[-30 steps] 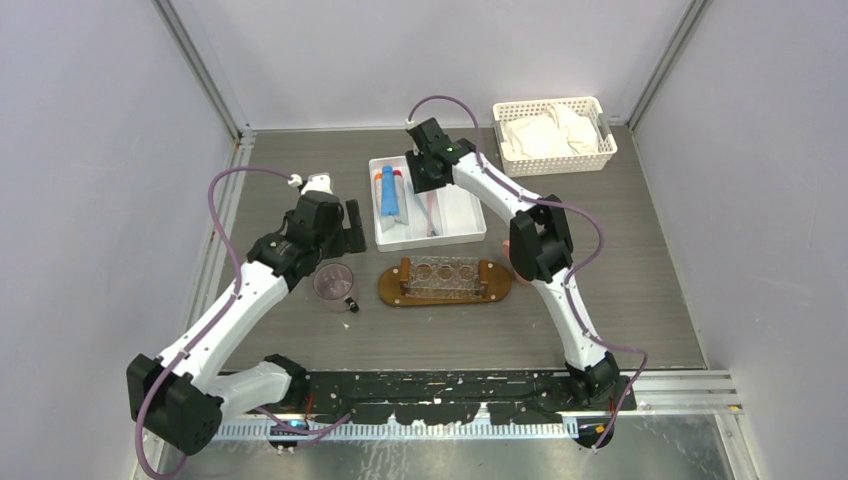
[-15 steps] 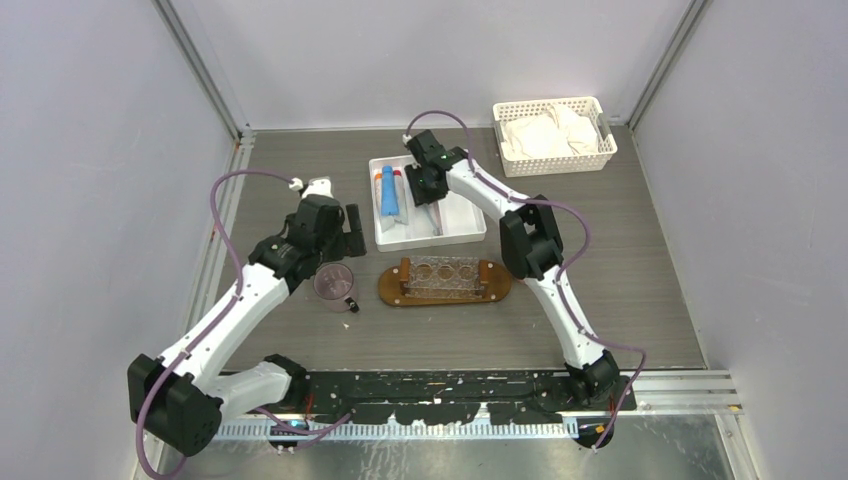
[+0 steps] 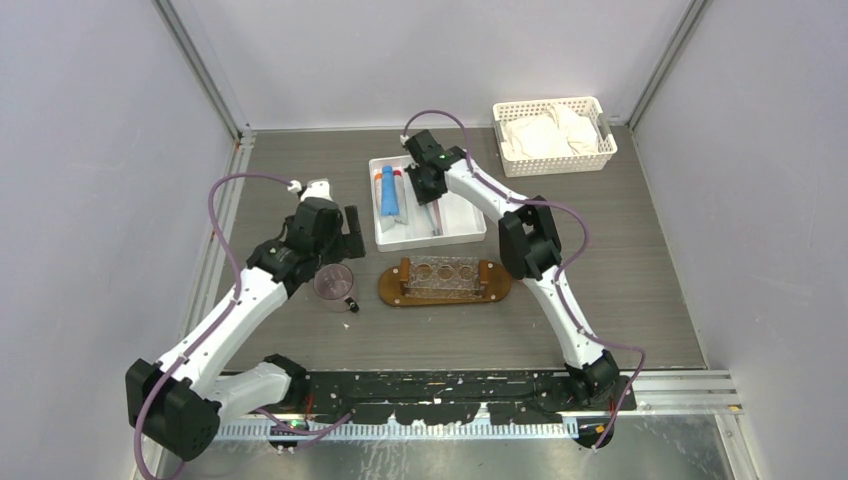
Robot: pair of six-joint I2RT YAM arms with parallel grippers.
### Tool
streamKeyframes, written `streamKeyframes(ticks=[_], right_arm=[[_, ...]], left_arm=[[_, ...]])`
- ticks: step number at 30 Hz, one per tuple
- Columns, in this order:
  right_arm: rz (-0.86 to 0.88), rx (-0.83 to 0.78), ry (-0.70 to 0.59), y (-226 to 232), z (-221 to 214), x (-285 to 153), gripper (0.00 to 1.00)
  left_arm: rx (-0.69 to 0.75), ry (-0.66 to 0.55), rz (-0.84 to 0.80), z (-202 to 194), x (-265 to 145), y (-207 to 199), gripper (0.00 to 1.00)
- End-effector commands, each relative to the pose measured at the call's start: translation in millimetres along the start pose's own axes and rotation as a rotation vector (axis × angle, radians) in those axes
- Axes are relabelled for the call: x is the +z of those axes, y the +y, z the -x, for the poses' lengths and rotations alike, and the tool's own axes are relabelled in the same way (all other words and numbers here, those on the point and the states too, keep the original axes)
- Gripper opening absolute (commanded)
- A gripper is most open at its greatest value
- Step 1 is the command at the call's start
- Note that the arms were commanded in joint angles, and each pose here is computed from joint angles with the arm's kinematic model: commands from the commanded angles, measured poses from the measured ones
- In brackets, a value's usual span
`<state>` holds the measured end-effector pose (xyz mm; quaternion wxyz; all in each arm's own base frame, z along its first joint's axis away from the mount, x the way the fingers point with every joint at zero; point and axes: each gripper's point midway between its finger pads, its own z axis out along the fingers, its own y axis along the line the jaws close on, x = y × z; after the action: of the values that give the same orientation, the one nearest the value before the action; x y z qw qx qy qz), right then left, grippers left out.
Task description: Prepare toiletry sets of a toothbrush and toothpaste on the tray
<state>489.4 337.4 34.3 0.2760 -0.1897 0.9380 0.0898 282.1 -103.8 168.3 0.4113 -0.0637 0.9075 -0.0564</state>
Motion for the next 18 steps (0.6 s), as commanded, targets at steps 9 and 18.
streamKeyframes(ticks=[9, 18], right_arm=[[0.025, 0.001, -0.392, 3, 115, -222, 0.01], [-0.208, -0.051, -0.151, -57, 11, -315, 0.01]], left_arm=[[-0.040, -0.090, -0.019, 17, -23, 4, 0.94], [-0.037, -0.081, -0.058, 17, -27, -2, 0.93]])
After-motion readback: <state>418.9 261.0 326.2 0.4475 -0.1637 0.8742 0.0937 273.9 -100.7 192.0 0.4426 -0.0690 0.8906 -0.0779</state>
